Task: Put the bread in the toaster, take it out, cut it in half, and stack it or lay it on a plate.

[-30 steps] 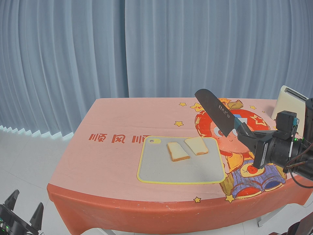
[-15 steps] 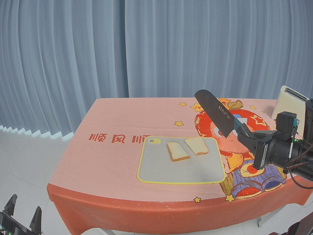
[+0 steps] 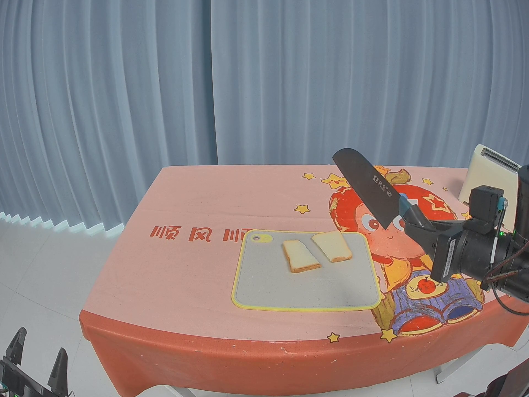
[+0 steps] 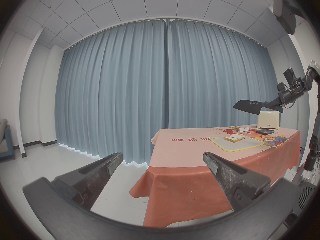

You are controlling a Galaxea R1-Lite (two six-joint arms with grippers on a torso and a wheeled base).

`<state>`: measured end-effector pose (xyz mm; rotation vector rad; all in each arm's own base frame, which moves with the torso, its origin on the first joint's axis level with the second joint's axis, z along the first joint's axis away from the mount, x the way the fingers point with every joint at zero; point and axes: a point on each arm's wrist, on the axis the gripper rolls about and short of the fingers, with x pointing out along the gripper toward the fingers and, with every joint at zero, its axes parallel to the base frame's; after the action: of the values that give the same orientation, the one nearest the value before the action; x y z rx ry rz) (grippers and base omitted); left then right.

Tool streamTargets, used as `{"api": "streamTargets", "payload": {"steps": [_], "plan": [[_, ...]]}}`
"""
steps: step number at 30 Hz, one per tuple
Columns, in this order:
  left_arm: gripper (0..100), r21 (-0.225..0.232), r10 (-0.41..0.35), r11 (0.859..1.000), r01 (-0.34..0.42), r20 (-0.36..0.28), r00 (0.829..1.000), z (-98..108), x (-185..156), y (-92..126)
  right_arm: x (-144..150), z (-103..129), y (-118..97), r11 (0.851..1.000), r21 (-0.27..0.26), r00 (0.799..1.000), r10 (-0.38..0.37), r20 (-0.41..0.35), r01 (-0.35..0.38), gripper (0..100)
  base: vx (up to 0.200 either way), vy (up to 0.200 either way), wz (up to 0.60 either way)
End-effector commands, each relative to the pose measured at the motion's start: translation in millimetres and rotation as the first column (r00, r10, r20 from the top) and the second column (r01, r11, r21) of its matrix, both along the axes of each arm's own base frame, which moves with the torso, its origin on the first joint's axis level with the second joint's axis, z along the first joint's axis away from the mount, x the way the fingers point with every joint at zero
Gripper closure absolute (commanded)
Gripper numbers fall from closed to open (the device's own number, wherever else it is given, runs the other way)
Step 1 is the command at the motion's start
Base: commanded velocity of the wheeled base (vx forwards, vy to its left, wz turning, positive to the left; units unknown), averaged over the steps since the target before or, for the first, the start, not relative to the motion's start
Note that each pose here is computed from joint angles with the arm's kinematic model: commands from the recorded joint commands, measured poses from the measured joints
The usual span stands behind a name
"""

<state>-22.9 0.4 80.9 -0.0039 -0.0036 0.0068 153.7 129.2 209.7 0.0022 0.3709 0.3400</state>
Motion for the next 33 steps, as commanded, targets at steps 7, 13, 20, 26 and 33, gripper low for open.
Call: {"api": "streamTargets", "payload": {"steps": [7,13,20,26,33], "plan": [[0,-0.001,0.001,1.000,-0.001,-0.022,1.000,-4.8,1.7,0.0,-2.7,3.5,-4.2,1.000,0.013,1.000,-0.007,0.014,0.007,100,0.000,0.000,0.00],[0,-0.001,0.001,1.000,-0.001,-0.022,1.000,-4.8,1.7,0.0,-1.0,3.5,-4.3,1.000,0.012,1.000,-0.013,0.013,0.013,100,0.000,0.000,0.00],[0,-0.001,0.001,1.000,-0.001,-0.022,1.000,-4.8,1.7,0.0,3.3,5.0,-5.8,0.999,0.033,0.999,-0.033,0.037,0.032,100,0.000,0.000,0.00],[0,-0.001,0.001,1.000,-0.001,-0.022,1.000,-4.8,1.7,0.0,4.4,6.2,-6.9,0.998,0.057,0.997,-0.042,0.064,0.038,100,0.000,0.000,0.00],[0,-0.001,0.001,1.000,-0.001,-0.022,1.000,-4.8,1.7,0.0,5.6,7.7,-7.0,0.997,0.063,0.996,-0.047,0.071,0.042,100,0.000,0.000,0.00]]}}
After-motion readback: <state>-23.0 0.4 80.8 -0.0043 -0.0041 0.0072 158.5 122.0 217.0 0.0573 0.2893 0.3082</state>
